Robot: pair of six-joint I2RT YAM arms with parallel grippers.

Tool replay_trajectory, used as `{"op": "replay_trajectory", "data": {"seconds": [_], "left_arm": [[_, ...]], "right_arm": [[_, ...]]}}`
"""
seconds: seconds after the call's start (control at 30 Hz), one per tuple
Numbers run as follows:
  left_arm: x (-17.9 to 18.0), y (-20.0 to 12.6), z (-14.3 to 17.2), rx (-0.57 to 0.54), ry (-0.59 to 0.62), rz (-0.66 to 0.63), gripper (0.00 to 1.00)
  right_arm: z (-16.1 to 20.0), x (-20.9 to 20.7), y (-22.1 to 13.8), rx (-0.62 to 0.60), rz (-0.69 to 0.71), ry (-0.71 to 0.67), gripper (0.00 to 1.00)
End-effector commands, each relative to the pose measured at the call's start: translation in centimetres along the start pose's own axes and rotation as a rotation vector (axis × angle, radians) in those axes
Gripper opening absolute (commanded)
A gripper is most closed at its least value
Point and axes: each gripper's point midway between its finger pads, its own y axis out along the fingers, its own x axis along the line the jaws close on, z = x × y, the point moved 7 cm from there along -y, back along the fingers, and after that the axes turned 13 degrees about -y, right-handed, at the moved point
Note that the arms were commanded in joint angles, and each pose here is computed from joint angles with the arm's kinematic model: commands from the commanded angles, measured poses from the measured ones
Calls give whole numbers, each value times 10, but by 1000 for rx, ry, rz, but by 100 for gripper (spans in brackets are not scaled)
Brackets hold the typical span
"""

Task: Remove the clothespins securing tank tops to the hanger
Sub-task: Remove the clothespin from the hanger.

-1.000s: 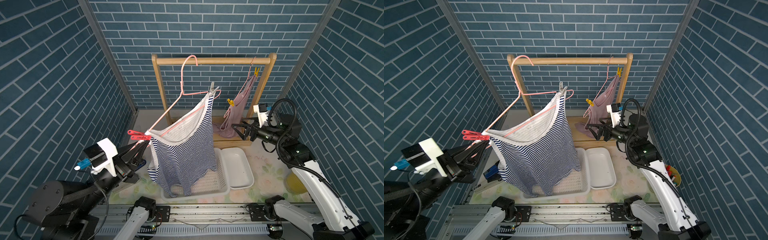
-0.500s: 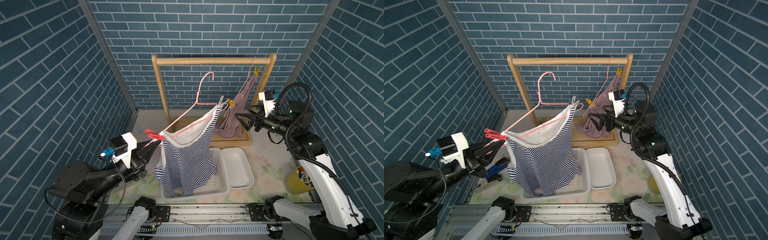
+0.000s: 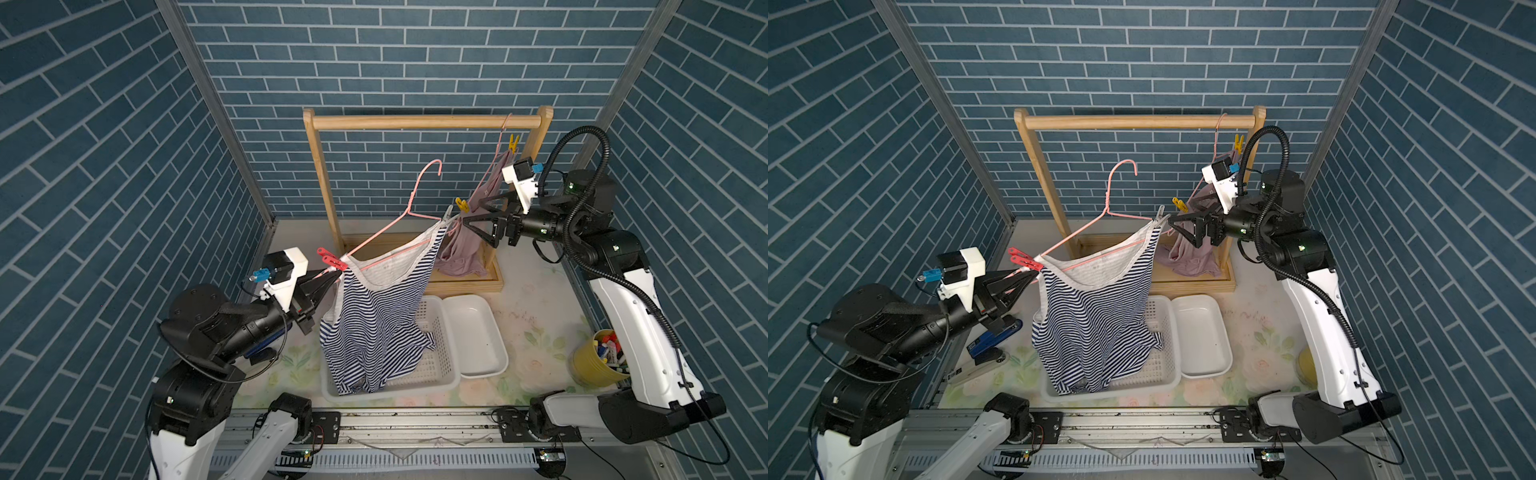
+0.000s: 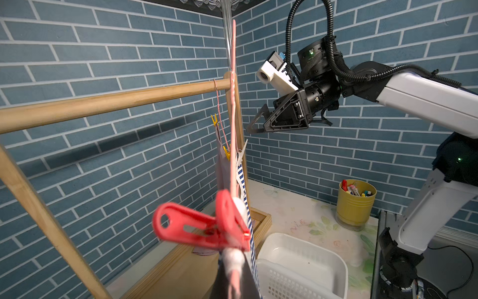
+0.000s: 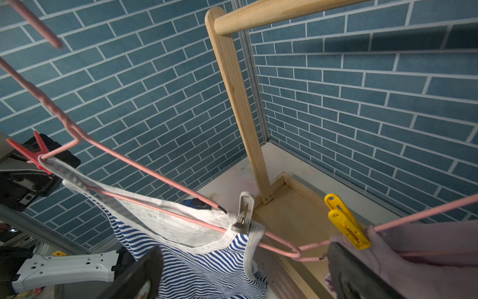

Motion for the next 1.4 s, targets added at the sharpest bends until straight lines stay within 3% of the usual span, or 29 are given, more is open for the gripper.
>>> {"op": "replay_trajectory", "data": {"seconds": [0.0,0.5,0.67,0.87,1.37], "left_arm": [[-5,2,-8,-60,59,57,0],[12,37,-22,-41,64,149,0],[19,44,-38,-104,55,220,0],[26,51,-46,-69,52,299,0],[51,58,-28,-8,-34,331,0]], "right_arm": [[-3,4,-3,-9,-74,-51,99],[-7,-4,-24,-50,-65,-83,99],[-6,-10,-23,-51,-52,-75,99],[-10,-13,-27,-78,-38,-92,99],[-17,-12,-29,-110,-125,-111,99]]}}
